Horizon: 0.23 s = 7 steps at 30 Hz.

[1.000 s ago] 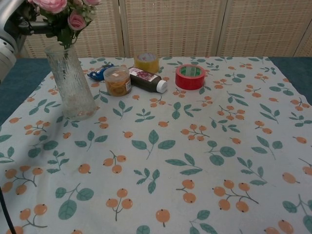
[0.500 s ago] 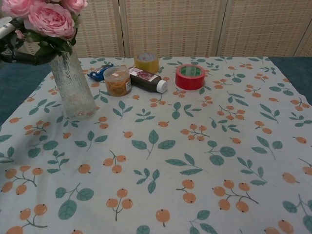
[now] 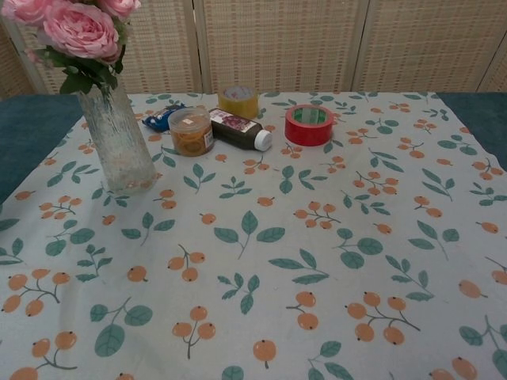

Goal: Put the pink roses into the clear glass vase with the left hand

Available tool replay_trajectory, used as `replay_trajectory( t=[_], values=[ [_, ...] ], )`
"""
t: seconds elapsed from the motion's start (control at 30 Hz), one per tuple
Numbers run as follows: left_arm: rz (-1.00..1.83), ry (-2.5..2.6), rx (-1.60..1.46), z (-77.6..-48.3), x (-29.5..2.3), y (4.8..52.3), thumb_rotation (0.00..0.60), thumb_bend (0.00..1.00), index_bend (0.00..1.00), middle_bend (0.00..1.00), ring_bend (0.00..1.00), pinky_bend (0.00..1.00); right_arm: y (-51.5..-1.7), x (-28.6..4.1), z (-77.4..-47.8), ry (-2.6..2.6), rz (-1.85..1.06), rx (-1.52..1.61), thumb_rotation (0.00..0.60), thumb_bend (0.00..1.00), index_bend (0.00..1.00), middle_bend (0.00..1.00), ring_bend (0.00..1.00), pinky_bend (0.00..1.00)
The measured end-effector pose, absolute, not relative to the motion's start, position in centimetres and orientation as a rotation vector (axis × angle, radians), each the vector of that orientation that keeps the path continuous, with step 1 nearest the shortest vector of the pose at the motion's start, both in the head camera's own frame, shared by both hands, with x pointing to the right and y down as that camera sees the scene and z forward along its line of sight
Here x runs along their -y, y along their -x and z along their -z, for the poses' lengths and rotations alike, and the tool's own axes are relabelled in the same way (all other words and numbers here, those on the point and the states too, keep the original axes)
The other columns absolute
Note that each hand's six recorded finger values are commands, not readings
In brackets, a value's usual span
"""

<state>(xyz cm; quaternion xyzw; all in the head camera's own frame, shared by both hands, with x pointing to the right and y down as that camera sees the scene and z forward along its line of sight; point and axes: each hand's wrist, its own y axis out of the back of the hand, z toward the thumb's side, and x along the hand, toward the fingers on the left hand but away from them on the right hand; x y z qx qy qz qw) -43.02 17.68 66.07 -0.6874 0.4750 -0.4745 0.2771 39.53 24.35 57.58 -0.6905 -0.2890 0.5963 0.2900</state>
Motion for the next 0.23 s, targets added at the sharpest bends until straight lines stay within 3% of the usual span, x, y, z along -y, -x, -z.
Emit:
replay_trajectory(
  t=[0.23],
  values=[
    [1.407, 1.690, -0.975, -63.4, -23.9, 44.6, 0.600, 0.34, 0.00, 0.00, 0.00, 0.02, -39.4, -24.5, -57.9, 1.842, -1.603, 0.757, 0.600, 0.19, 0.00, 0.00, 0.00, 0.00]
  ],
)
